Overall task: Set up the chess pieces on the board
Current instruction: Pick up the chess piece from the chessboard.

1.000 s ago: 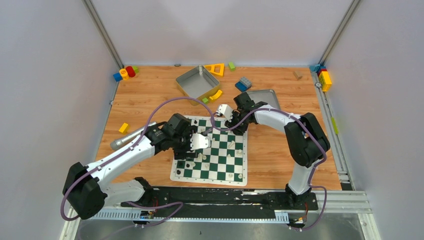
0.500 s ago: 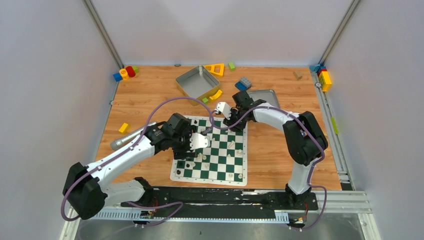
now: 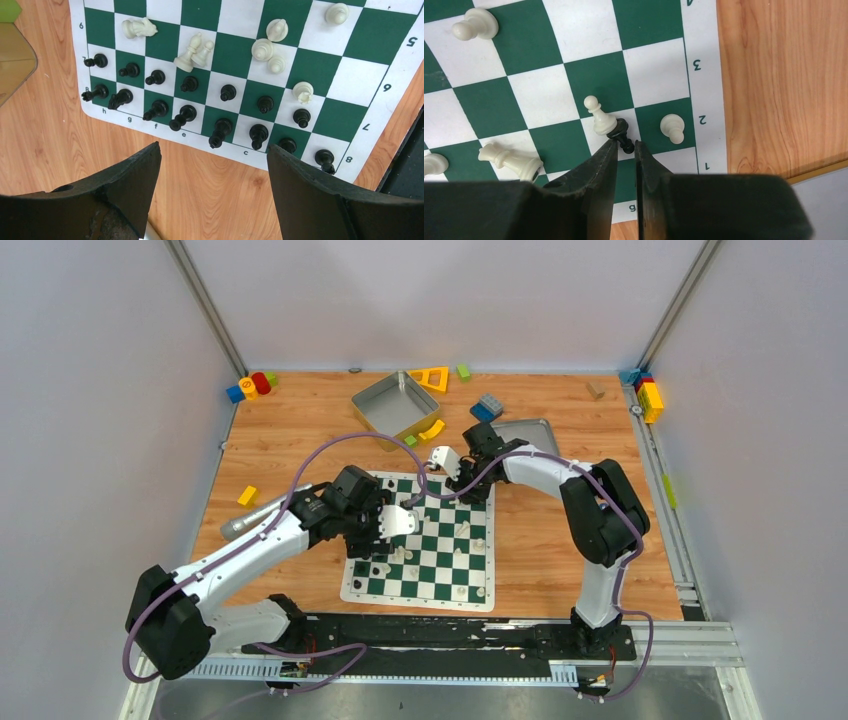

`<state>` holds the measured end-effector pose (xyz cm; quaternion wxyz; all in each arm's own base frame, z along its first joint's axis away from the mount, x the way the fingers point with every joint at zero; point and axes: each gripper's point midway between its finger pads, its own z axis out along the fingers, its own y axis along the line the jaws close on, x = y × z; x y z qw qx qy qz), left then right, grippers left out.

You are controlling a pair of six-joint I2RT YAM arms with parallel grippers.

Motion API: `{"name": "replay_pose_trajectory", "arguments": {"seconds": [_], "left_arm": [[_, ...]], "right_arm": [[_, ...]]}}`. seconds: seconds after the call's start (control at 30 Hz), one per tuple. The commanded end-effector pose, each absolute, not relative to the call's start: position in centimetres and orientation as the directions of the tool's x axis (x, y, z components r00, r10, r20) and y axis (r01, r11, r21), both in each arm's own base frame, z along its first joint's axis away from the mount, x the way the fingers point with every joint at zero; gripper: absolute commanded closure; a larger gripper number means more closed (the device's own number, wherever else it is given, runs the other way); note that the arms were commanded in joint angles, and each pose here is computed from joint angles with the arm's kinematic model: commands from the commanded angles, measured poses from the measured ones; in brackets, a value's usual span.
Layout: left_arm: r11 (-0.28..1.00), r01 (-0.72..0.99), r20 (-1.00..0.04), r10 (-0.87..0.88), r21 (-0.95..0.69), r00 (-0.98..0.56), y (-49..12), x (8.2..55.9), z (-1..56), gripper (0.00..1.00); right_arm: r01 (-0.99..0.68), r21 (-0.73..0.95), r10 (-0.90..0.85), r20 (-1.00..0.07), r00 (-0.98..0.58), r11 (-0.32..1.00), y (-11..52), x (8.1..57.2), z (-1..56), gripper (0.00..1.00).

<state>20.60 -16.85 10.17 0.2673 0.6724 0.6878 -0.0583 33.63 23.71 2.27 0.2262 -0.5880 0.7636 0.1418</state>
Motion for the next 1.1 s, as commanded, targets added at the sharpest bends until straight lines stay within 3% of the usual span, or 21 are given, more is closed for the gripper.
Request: {"name": "replay_pose_trajectory", "arguments": {"seconds": [0.0, 0.5, 0.87, 1.07], "left_arm": [[0.096, 0.953, -0.466, 0.883, 0.288, 0.052, -17.1, 20.9, 10.4, 0.15], [0.163, 0.940, -0.506, 0.863, 0.301, 0.012, -17.7, 22.7, 10.3, 0.15], [0.323, 0.913, -0.695, 0.716, 0.251, -0.062, -18.5, 26.4, 13.0, 0.15], [0.225, 0.946, -0.808, 0.586, 0.232, 0.059, -21.7, 25.7, 14.8, 0.17]], "right_arm": [[-0.969, -0.063, -0.825, -0.540, -0.169, 0.240, 24.6, 34.3, 2.9, 0.83], [-0.966, -0.065, -0.810, -0.561, -0.172, 0.250, 24.2, 33.4, 5.2, 0.99], [-0.965, 0.047, -0.759, -0.608, -0.234, 0.259, 24.6, 30.7, 7.2, 1.00], [-0.960, 0.180, -0.687, -0.672, -0.278, 0.213, 26.2, 28.4, 9.4, 1.00]]}}
